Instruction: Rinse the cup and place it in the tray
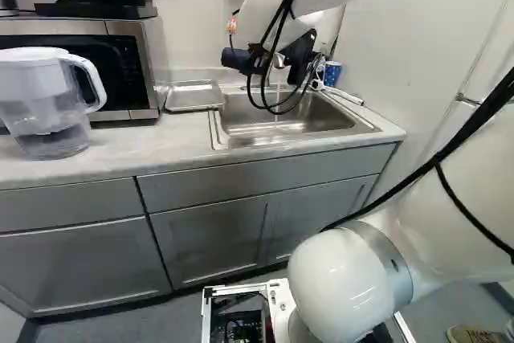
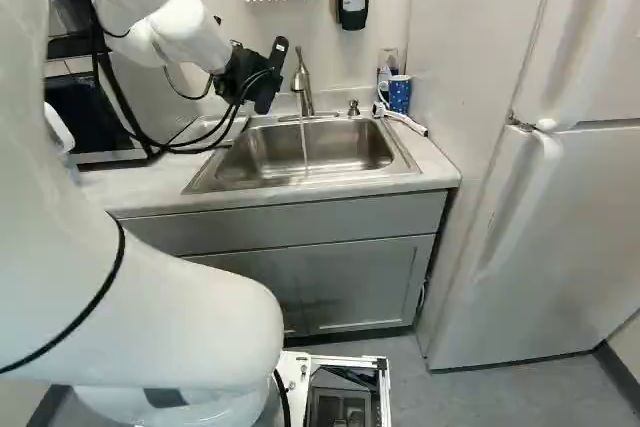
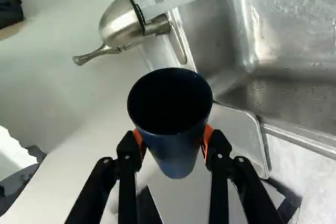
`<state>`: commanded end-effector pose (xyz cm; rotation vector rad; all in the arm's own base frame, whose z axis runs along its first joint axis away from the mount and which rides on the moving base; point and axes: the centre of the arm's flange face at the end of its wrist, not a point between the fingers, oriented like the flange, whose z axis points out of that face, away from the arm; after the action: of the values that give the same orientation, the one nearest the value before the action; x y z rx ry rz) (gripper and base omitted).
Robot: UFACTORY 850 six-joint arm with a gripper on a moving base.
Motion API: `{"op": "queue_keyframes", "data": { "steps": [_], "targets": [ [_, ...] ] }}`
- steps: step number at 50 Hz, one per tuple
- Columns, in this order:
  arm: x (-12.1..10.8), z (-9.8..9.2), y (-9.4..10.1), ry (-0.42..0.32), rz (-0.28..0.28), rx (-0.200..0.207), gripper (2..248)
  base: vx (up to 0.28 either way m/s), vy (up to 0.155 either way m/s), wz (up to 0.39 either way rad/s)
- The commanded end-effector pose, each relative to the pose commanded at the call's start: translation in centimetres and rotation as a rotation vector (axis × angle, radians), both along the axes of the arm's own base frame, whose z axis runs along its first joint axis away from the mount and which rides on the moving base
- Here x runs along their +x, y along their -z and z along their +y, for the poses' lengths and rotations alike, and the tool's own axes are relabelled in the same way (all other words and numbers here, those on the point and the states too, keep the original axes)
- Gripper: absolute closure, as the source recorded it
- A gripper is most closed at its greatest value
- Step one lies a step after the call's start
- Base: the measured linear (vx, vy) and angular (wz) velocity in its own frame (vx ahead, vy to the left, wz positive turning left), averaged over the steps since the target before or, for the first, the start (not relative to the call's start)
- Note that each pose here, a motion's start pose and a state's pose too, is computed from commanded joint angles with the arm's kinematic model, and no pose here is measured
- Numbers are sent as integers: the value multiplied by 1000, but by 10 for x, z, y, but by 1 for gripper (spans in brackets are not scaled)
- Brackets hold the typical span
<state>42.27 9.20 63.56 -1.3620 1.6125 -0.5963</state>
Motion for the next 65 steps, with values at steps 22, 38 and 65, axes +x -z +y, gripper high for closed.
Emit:
{"op": "queue_keyframes", "data": {
  "steps": [22, 38, 65],
  "targets": [
    [0, 0, 0, -104, -42, -194, 127, 0, 0, 0],
    [0, 0, 0, -183, -74, -339, 127, 0, 0, 0],
    [0, 0, 0, -315, -127, -585, 127, 0, 0, 0]
  ]
}}
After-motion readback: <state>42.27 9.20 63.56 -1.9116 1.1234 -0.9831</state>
